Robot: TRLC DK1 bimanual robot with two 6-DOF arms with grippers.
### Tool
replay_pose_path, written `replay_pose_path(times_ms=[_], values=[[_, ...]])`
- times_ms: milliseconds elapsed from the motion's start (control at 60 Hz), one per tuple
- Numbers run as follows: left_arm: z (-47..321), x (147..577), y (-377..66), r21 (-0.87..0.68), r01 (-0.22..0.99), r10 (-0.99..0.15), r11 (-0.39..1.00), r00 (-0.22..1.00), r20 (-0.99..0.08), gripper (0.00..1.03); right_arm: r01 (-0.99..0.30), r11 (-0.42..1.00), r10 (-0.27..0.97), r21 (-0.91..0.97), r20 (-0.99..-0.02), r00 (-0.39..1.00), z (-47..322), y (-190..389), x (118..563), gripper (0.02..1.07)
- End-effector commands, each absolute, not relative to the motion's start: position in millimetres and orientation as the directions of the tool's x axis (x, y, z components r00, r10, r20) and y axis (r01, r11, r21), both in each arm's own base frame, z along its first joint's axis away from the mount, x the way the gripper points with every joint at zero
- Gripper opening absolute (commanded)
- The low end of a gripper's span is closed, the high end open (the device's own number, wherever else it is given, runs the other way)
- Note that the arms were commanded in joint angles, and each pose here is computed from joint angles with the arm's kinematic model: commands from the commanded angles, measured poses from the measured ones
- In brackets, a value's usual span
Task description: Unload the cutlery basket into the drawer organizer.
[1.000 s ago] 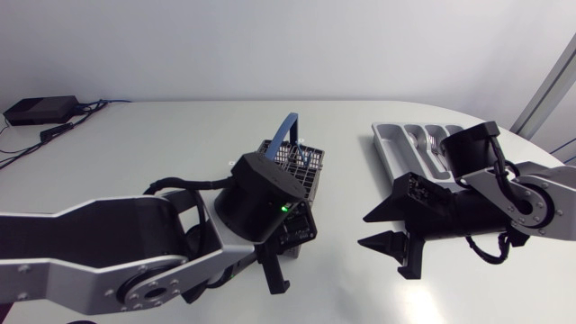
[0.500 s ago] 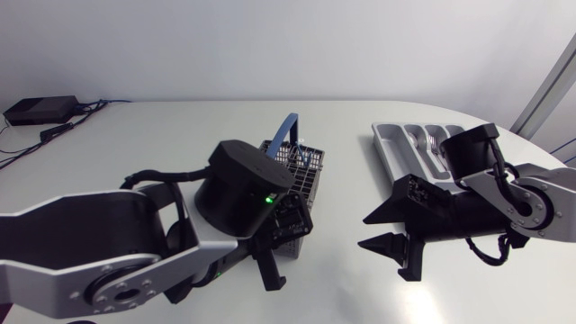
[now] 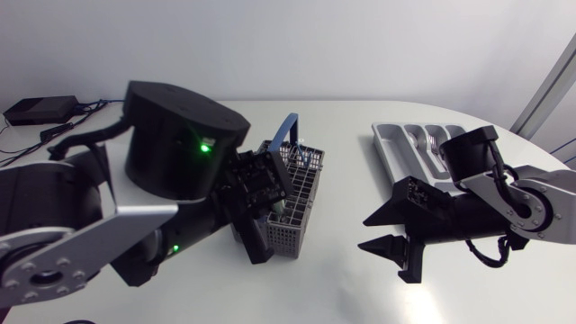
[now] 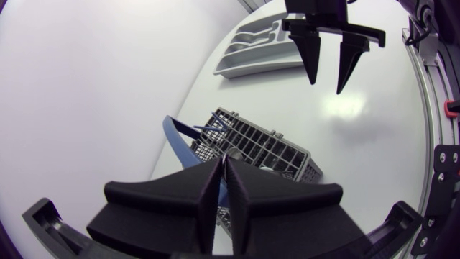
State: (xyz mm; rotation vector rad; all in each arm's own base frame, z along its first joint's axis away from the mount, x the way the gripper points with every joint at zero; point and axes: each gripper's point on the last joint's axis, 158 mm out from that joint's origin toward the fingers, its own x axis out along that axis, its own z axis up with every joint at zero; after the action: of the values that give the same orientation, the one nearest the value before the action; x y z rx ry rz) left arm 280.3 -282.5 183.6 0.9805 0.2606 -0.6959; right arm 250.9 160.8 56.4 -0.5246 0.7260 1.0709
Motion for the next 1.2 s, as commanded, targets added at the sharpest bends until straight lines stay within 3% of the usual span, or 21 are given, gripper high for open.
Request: replay_pose_path(times_ms=[0, 450, 883, 1183], values=[[217, 284, -281, 0.693, 0.606, -0.442, 0.39, 0.784, -0.436, 0.08, -0.923, 0.383, 0.595, -0.041, -0.753, 0.281, 55, 160, 244, 0.66], [281, 287, -283, 0.587, 0.598, -0.521, 0.546, 0.791, -0.321, 0.08, -0.887, 0.439, 0.608, -0.144, -0.679, 0.411, 96, 156, 249, 0.66], [250, 313, -300, 0.251, 0.709, -0.593, 0.659, 0.695, -0.408, 0.08, -0.763, 0.563, 0.584, -0.318, -0.5, 0.639, 156, 163, 253, 0.66], [250, 332, -313, 0.066, 0.722, -0.643, 0.689, 0.651, -0.403, 0.08, -0.693, 0.614, 0.548, -0.377, -0.427, 0.719, 168, 185, 269, 0.66]])
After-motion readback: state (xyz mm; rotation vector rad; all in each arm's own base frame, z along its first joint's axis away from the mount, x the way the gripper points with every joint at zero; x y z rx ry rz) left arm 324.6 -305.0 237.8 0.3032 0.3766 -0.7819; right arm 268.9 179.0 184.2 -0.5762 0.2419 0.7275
